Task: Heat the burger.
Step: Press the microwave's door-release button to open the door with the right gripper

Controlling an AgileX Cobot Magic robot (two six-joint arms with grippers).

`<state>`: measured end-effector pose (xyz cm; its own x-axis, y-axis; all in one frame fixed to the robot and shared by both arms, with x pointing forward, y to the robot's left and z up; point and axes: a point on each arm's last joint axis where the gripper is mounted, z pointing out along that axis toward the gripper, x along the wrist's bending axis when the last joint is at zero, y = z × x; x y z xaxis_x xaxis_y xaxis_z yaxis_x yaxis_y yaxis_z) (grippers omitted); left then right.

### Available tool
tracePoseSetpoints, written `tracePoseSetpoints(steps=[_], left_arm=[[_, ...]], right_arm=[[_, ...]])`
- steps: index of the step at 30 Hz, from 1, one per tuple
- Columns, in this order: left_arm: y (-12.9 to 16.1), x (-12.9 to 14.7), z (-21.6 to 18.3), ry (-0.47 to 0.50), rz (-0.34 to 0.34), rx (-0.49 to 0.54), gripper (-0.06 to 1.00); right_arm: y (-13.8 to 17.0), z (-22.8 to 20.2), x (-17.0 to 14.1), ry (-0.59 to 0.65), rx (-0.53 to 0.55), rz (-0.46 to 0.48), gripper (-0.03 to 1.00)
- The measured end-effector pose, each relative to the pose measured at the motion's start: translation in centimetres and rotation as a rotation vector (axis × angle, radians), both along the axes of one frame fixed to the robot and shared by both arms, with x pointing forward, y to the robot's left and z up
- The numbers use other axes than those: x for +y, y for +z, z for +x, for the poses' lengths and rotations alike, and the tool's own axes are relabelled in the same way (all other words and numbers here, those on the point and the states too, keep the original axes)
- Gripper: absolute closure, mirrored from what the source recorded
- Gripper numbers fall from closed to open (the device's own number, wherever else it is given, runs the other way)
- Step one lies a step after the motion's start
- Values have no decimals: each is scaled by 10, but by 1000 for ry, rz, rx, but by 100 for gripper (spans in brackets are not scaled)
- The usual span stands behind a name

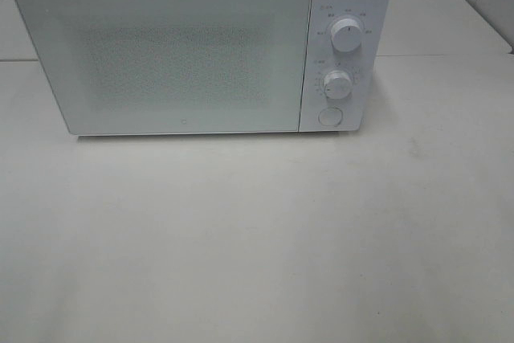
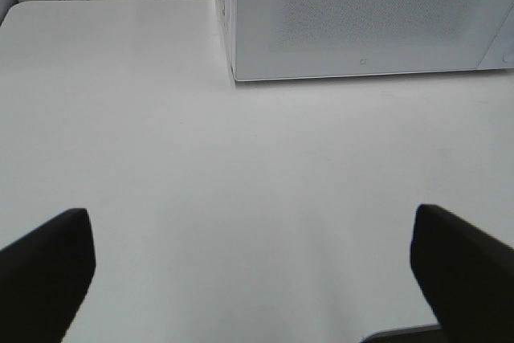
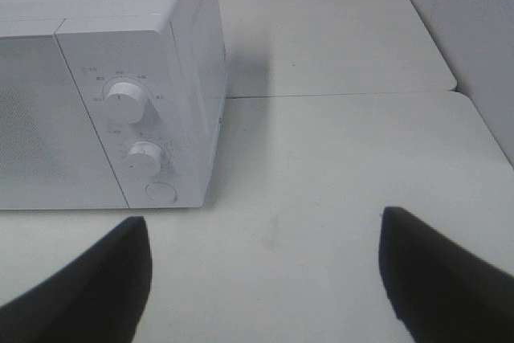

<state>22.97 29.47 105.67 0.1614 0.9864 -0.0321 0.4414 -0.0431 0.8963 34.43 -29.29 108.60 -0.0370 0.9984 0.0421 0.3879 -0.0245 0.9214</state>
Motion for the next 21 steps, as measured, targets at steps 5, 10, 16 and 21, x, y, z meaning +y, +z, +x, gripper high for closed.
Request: tracePoseSetpoints(steps=[5,10,16,21], left_arm=[[0,0,0,0,0,0,-5],[0,0,0,0,0,0,-5],[0,0,0,0,0,0,-5],[0,0,0,0,0,0,-5]], right_arm=[[-4,27,1,-1,-1,0,21],[-11,53,2,-2,-12,1,21],[-22,79,4,-3,-7,0,21],[-34,96,4,-4,14,-1,21]])
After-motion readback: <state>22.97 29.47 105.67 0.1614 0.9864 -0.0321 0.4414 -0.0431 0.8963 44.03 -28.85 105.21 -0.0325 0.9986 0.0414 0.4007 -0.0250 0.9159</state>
